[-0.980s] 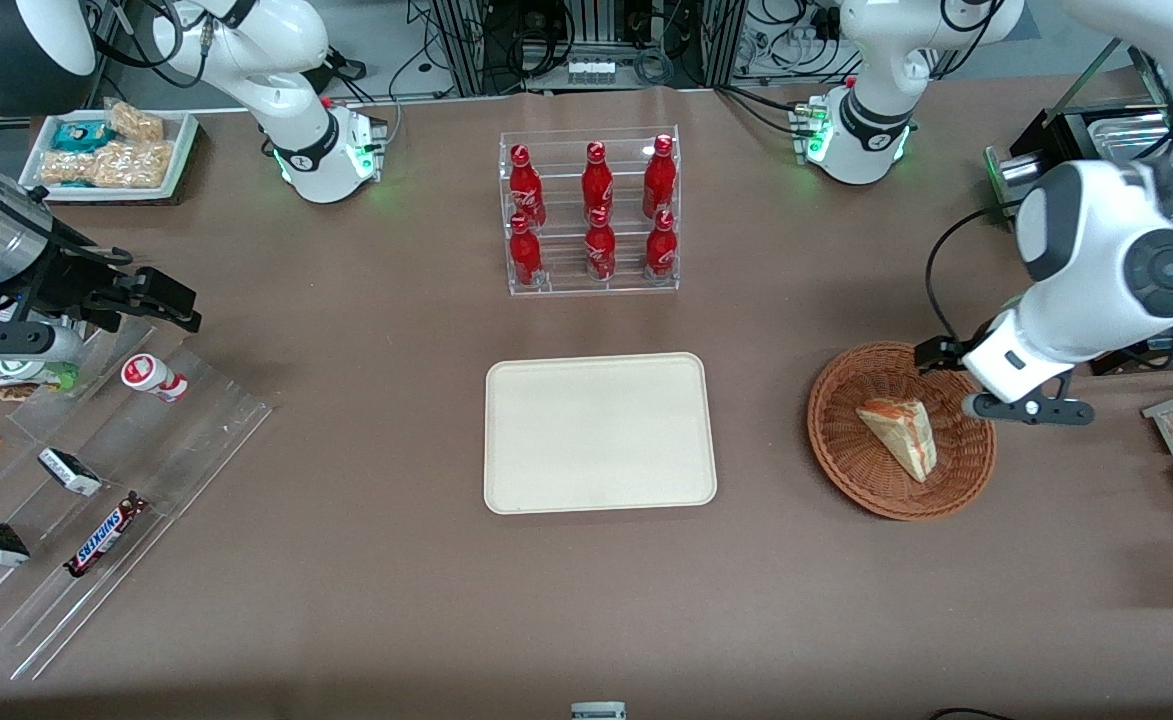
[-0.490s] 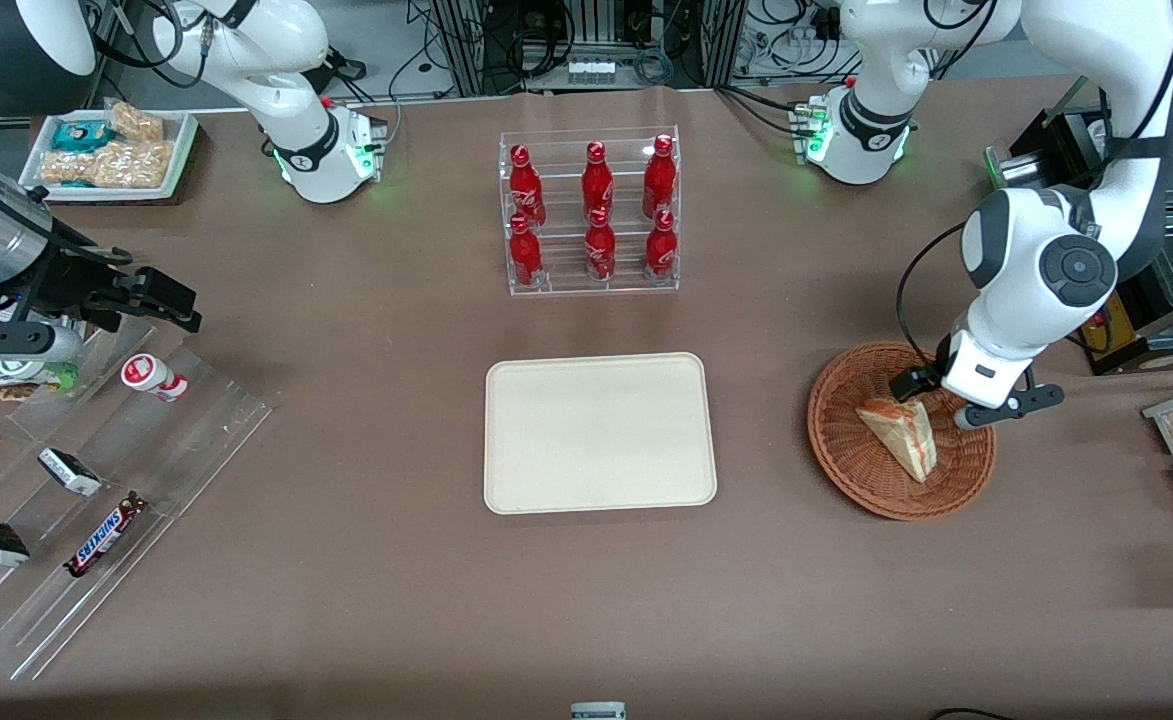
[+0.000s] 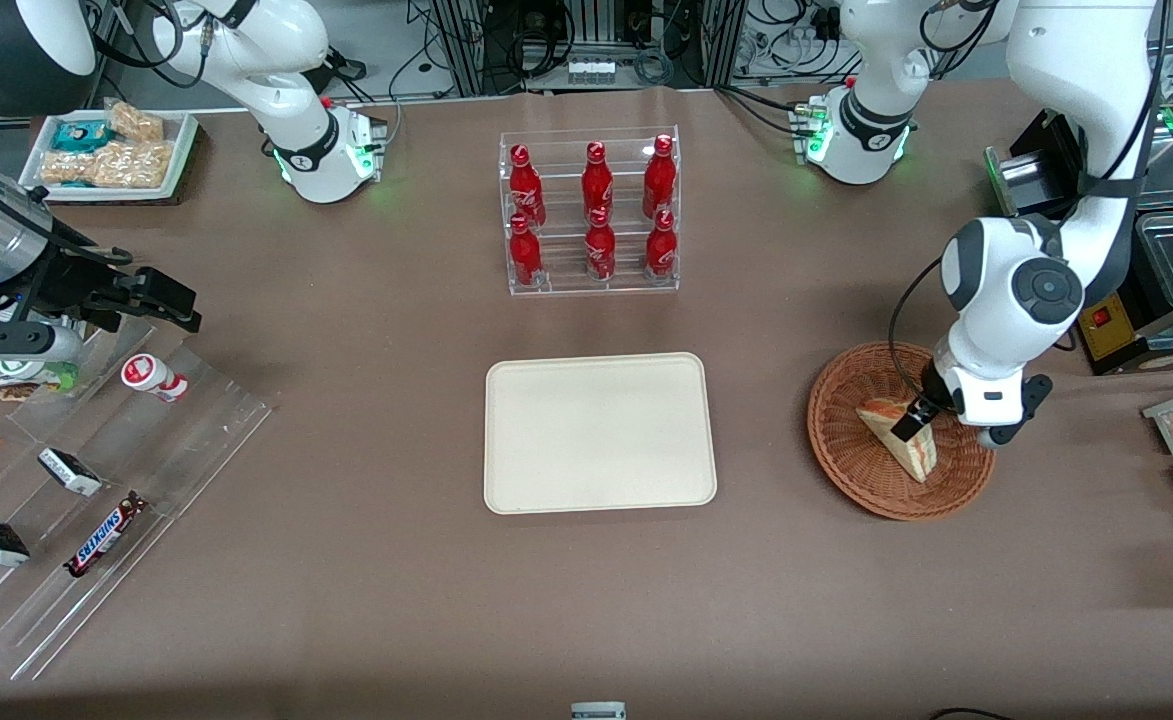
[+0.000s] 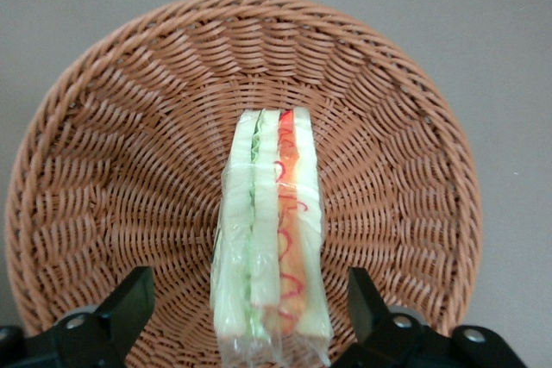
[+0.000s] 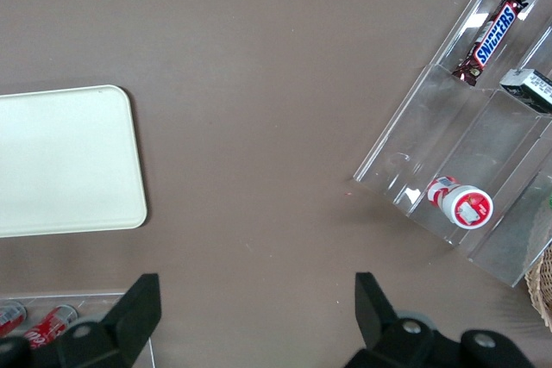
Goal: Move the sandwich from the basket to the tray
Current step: 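Lower the left gripper onto the wrapped sandwich and close on it, then lift the sandwich and carry it with the left gripper over the tray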
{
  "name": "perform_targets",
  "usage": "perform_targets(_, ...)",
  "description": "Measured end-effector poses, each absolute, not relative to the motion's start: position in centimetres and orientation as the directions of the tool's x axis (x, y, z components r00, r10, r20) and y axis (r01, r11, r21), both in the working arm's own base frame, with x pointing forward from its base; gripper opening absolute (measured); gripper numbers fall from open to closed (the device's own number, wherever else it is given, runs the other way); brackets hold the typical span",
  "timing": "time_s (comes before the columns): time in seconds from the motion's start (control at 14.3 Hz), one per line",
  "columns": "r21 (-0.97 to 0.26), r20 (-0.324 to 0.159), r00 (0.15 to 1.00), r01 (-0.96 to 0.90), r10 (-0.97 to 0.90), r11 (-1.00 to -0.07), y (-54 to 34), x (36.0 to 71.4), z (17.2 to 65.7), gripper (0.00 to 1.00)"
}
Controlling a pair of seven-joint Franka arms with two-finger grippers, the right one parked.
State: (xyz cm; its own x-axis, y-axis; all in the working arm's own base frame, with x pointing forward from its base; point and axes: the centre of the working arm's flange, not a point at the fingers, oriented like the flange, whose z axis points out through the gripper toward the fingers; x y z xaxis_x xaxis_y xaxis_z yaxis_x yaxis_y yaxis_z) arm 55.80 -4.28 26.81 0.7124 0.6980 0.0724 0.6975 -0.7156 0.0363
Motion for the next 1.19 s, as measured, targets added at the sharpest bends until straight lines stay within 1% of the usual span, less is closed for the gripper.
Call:
perform_targets(0.07, 0.034, 0.069, 0.709, 0.701, 0.702, -0.712, -4.3, 55.8, 26.3, 0.97)
perform_targets(0.28, 0.032, 0.061, 0.701, 0.710, 0.710, -0.704, -4.3, 55.9, 25.5, 0.66)
perform_targets(0.35, 0.035, 0.064, 0.701, 0.710, 0.710, -0.704, -4.3, 56.0, 25.6, 0.54)
perform_targets(0.49, 0.043, 0.071, 0.702, 0.708, 0.709, -0.705, -4.5, 56.8, 26.6, 0.36)
perform_targets(0.63, 0.019, 0.053, 0.711, 0.701, 0.701, -0.713, -5.4, 58.1, 28.6, 0.28)
perform_targets(0.7, 0.008, 0.044, 0.723, 0.690, 0.690, -0.724, -6.4, 58.9, 30.1, 0.21)
perform_targets(0.77, 0.002, 0.040, 0.739, 0.673, 0.672, -0.740, -8.0, 59.6, 31.7, 0.17)
perform_targets(0.91, 0.007, 0.042, 0.784, 0.620, 0.620, -0.785, -12.6, 59.8, 33.5, 0.17)
perform_targets(1.19, 0.025, 0.046, 0.863, 0.502, 0.502, -0.865, -24.4, 57.8, 33.5, 0.15)
